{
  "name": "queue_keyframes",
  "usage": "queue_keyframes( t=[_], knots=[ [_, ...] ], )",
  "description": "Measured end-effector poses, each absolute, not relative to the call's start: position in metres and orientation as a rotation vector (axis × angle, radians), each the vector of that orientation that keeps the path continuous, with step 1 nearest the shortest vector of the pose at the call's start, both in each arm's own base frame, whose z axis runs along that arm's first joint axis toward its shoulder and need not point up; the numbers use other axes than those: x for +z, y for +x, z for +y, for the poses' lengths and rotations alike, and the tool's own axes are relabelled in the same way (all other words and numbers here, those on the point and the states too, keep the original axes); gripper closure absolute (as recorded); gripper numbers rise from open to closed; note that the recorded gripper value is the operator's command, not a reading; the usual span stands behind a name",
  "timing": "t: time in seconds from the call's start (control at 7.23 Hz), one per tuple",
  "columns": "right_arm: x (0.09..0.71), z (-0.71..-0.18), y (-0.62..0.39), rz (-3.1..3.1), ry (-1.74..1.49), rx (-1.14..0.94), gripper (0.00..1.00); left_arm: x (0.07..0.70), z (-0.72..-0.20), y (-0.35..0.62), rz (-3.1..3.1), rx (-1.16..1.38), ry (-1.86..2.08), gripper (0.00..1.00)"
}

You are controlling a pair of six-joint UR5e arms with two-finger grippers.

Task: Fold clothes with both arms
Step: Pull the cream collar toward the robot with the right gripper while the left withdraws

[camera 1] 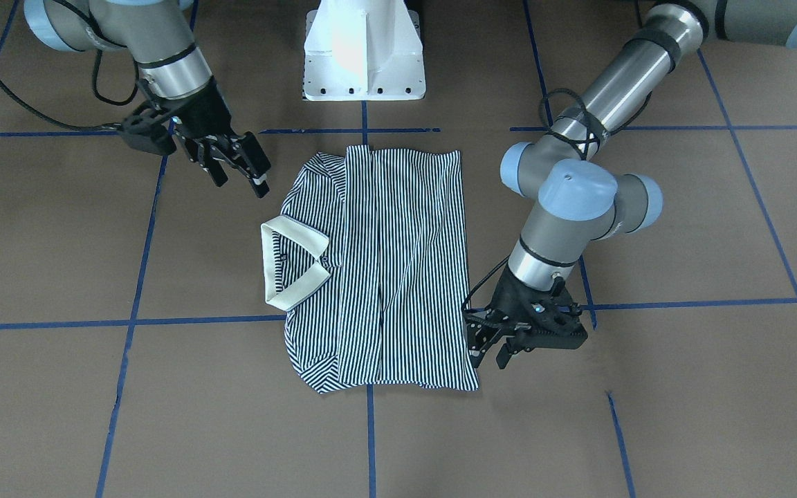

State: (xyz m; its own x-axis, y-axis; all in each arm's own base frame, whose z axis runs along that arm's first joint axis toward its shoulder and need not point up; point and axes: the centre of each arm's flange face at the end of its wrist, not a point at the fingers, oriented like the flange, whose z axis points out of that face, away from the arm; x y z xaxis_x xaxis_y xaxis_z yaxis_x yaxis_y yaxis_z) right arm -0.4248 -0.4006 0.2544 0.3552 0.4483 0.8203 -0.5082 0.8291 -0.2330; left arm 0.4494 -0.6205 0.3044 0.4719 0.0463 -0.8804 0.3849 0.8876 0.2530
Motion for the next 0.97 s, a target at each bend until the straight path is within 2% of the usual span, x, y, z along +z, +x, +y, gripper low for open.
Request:
queue_keyframes(
  t=[0.42,0.69,0.97],
  knots=[
    [0.228,-0.416,-0.497,-0.968,0.11,0.446,0.0,0.316,-0.56,0.391,1.136,-0.179,0.454,0.5],
    [0.221,-0.382,-0.536,-0.923,0.139,0.239,0.04,0.319,-0.541,0.375,1.155,-0.168,0.443,0.5],
    [0.205,-0.35,-0.562,-0.868,0.188,0.027,0.32,0.321,-0.537,0.372,1.158,-0.167,0.436,0.5]
  ],
)
